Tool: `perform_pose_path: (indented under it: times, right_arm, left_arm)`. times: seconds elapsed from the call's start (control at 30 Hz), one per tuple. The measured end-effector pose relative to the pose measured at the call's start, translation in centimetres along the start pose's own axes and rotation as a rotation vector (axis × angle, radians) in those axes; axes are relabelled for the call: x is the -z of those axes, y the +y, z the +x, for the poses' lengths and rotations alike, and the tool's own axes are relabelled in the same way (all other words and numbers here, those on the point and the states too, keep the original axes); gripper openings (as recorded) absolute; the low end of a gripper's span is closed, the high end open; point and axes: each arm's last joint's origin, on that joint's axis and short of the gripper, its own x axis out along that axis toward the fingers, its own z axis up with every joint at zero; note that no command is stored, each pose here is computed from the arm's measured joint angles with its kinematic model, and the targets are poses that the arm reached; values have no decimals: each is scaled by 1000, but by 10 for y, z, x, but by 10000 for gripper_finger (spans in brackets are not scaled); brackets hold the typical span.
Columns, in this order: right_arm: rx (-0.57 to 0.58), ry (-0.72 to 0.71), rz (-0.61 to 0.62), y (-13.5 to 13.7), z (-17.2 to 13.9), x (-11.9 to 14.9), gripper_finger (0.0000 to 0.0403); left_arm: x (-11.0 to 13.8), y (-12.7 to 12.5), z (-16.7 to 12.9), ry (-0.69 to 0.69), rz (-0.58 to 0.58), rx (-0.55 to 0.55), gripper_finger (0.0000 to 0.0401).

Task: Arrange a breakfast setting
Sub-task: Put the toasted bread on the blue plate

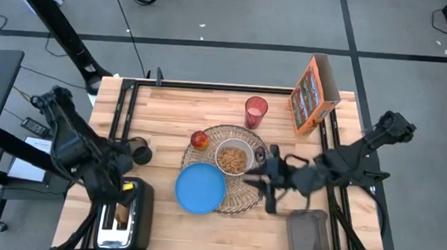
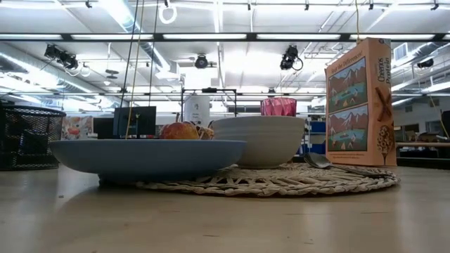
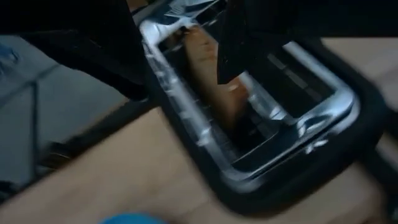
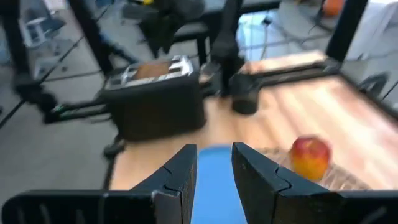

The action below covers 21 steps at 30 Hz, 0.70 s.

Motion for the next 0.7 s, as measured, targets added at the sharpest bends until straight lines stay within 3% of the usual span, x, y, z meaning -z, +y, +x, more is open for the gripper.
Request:
perform_pose_path:
  times: [0.17, 0.37, 0.7]
  right_arm:
    - [-25, 57, 24, 19, -16, 15, 110]
    - [-32, 63, 48, 30, -27, 22, 110]
    - [-46, 79, 65, 34, -31, 26, 110]
  left_arm:
    - [8, 4, 16, 41, -96, -104, 199]
    - [9, 6, 24, 77, -181, -150, 199]
    - [16, -5, 44, 90, -194, -193, 198]
